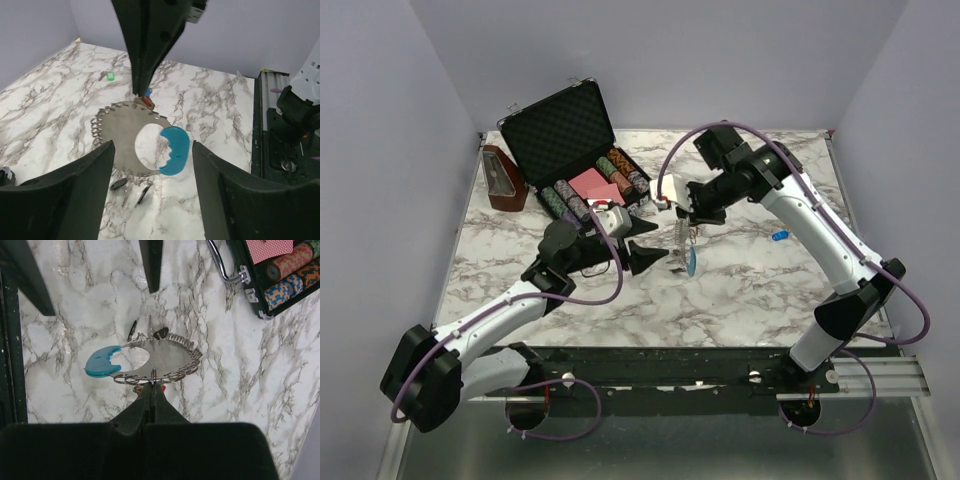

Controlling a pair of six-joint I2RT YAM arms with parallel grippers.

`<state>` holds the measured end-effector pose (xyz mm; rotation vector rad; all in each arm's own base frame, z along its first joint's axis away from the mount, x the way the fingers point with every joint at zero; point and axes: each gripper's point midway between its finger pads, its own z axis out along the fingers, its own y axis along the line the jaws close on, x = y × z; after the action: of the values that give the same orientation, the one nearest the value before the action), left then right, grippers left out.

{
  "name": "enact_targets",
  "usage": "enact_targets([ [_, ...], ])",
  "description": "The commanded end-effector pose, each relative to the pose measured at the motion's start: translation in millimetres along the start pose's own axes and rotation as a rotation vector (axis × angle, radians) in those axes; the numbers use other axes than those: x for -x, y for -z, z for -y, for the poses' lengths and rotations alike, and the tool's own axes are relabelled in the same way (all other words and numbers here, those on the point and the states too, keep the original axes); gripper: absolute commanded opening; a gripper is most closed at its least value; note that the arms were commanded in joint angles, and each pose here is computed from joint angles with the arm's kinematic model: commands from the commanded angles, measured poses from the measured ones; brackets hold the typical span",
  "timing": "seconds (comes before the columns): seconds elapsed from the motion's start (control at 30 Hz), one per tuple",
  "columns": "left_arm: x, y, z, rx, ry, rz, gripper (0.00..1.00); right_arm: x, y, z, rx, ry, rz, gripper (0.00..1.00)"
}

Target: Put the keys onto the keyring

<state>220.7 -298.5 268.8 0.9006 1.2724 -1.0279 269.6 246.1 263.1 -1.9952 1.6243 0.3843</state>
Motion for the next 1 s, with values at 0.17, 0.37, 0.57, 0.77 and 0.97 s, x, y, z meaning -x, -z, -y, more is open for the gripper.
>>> enact_targets([
  [0.17, 15, -16, -18, 0.001, -0.017, 0.060, 0.61, -21, 13, -12, -0.039, 0.057, -0.222, 0.00],
  [0.37, 3, -18, -16, -0.017, 0.053, 0.062, 0.56, -26, 19, -14, -0.074, 0.129, -0.310, 0.00],
  [0.57, -6, -23, -19, -0.011, 0.090, 0.088, 0.53, -33, 19, -16, -0.090, 0.189, -0.405, 0.00],
  [0.77, -12, -31, -21, -0.034, 0.115, 0.143, 0.51, -32, 19, -17, -0.106, 0.254, -0.475, 0.00],
  [0.97, -6, -38, -20, -0.070, 0.167, 0.220, 0.49, -27, 23, -16, -0.130, 0.309, -0.506, 0.00],
])
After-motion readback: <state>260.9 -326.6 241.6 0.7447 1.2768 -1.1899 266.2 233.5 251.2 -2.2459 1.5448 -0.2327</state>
